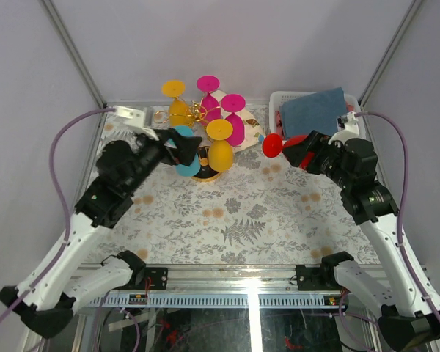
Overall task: Place the wine glass upside down on the wine glass rack
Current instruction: Pick up the wine glass at the center of the board, then adjust the wine rack at the center of the board.
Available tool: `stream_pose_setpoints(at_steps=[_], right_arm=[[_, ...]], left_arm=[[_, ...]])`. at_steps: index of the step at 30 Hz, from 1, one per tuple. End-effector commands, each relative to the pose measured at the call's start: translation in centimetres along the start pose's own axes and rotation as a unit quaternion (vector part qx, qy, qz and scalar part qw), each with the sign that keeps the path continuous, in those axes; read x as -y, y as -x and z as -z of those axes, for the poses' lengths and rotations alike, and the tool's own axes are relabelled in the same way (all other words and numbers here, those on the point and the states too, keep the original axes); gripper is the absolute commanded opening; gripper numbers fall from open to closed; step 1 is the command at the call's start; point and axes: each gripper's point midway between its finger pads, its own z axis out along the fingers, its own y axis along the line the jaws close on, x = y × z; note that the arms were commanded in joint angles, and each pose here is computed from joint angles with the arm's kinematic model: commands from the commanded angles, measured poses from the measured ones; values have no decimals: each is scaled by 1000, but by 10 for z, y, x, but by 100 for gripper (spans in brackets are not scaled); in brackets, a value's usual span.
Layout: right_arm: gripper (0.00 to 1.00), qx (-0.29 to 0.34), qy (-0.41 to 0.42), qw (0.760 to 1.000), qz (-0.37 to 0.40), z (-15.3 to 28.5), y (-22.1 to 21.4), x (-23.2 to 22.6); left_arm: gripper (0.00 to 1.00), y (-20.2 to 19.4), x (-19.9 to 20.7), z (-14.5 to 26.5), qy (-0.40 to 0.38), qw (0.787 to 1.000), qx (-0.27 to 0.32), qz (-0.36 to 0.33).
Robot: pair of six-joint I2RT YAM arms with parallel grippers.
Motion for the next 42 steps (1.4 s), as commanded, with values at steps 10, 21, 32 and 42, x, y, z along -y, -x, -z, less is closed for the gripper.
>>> stream_pose_setpoints(at_steps=[10, 21, 32, 42], right_arm=[[73, 152, 127, 980, -25, 47, 61, -60], [73, 134, 224, 963, -66, 68, 58, -96], [71, 99, 265, 951, -124, 61, 42, -101], [71, 95, 270, 950, -125, 62, 41, -103]], left_arm=[[100, -37, 129, -53, -113, 993, -13, -12], [86, -44, 147, -75, -148, 987, 12, -55], [67, -37, 136, -85, -126, 984, 82, -98], [40, -51, 132, -99, -111, 986, 70, -106]])
